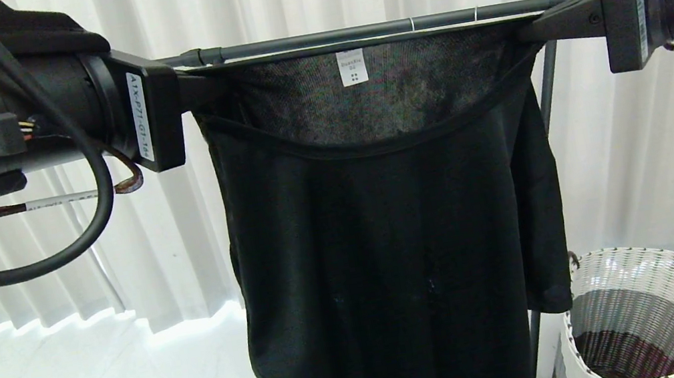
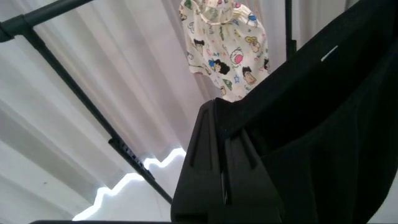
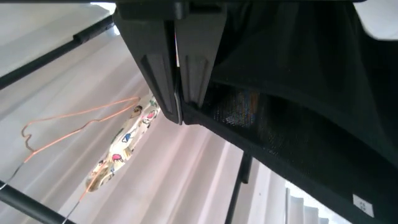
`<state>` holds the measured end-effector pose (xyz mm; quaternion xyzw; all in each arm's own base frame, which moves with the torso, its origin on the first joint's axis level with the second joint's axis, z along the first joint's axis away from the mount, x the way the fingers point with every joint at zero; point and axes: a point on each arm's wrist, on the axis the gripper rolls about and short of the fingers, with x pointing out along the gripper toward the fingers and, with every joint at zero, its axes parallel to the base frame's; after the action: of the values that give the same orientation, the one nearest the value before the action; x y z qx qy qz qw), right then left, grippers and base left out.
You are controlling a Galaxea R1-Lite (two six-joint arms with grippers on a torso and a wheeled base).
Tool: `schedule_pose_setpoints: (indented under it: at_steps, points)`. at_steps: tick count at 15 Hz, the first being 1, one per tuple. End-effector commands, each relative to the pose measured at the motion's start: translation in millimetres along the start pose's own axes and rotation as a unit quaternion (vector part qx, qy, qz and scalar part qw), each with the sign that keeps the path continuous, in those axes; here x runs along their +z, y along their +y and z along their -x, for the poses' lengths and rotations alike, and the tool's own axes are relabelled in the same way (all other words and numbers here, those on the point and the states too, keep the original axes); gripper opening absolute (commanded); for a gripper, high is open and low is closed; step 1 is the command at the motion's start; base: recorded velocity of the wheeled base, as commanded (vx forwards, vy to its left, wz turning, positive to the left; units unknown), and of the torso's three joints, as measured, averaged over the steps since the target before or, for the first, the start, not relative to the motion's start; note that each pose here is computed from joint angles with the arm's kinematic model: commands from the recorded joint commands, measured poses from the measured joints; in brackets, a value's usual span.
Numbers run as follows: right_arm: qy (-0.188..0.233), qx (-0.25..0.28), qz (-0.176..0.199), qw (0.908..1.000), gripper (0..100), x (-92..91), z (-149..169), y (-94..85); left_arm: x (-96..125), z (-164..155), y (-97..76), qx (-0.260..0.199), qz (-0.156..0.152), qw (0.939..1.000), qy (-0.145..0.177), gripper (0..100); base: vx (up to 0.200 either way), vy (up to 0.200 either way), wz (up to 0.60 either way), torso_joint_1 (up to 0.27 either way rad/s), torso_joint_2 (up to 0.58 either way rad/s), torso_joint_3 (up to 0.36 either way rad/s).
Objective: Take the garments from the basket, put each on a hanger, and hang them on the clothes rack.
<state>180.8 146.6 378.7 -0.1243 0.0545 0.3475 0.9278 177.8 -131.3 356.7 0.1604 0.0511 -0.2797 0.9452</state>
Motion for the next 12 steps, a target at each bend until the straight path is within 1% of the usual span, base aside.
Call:
schedule_pose_setpoints:
  at_steps: [1, 3, 5, 8, 10, 12]
  points:
    - [0.006, 0.001, 0.000, 1.0000, 0, -0.1, 9.1, 0.2, 0.8, 0.4, -5.3, -0.009, -0.003, 1.0000, -0.002, 0, 0.000, 0.000, 0.00, 0.000, 0.00, 0.000]
    - [0.020, 0.005, -0.003, 0.9998, 0, -1.7, 28.0, 0.9, 0.6, -6.5, -6.3, -0.011, -0.011, 0.9999, 0.001, 0, 0.000, 0.000, 0.00, 0.000, 0.00, 0.000]
    - [0.033, 0.032, -0.011, 0.9989, 0, -3.9, 54.6, 3.9, 10.4, -18.8, -9.9, -0.018, -0.011, 0.9997, -0.014, 0, 0.000, 0.000, 0.00, 0.000, 0.00, 0.000]
    - [0.045, 0.075, -0.009, 0.9961, 0, -7.6, 86.6, 11.8, 20.8, -44.6, -16.9, -0.026, -0.012, 0.9994, -0.021, 0, 0.000, 0.000, 0.00, 0.000, 0.00, 0.000]
    - [0.045, 0.108, -0.010, 0.9930, 0, -8.0, 98.1, 21.0, 26.7, -61.4, -22.3, -0.032, -0.012, 0.9991, -0.025, 0, 0.000, 0.000, 0.00, 0.000, 0.00, 0.000]
    - [0.045, 0.148, -0.013, 0.9878, 0, -7.9, 101.0, 33.1, 34.3, -74.9, -28.7, -0.039, -0.011, 0.9986, -0.035, 0, 0.000, 0.000, 0.00, 0.000, 0.00, 0.000]
